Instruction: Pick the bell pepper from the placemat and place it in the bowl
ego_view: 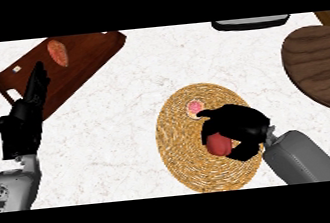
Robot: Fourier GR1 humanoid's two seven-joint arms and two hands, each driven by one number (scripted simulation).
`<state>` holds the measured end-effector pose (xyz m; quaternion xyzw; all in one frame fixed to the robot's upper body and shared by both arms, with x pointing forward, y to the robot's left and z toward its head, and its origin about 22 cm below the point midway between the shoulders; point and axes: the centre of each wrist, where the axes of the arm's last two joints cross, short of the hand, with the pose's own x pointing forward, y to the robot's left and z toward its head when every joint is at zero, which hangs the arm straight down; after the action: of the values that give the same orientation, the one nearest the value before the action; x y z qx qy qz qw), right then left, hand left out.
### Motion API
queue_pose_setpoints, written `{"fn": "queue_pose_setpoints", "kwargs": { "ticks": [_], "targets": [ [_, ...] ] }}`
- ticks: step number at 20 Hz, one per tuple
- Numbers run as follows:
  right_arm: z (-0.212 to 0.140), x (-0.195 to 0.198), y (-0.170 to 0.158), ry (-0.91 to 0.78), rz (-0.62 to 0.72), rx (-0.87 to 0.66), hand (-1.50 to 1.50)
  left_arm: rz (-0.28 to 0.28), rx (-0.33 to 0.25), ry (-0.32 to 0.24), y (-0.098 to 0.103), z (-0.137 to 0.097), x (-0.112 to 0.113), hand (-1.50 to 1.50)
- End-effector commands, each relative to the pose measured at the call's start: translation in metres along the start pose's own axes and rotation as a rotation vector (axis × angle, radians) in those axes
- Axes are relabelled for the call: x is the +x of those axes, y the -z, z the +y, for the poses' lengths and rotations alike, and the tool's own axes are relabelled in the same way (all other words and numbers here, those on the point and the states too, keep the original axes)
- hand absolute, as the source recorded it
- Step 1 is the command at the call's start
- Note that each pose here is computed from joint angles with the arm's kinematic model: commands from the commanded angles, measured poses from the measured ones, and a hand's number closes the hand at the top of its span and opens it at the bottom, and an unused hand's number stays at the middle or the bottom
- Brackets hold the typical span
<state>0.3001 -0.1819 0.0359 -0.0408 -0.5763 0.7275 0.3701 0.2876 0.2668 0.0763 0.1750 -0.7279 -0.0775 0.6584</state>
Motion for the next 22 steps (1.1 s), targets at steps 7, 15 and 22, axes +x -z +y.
{"fn": "queue_pose_setpoints", "kwargs": {
  "ticks": [7, 15, 22],
  "targets": [
    [0.022, -0.009, -0.001, -0.013, -0.074, -0.039, 1.50, -0.016, 0.015, -0.011, 0.000, -0.007, 0.017, 0.00],
    [0.030, 0.026, 0.012, 0.134, 0.188, -0.163, 1.50, 0.020, 0.030, 0.010, -0.007, 0.014, -0.005, 0.00],
    [0.037, 0.080, 0.017, 0.386, 0.505, -0.374, 1.50, 0.021, 0.008, 0.006, -0.009, -0.002, -0.009, 0.00]
  ]
}}
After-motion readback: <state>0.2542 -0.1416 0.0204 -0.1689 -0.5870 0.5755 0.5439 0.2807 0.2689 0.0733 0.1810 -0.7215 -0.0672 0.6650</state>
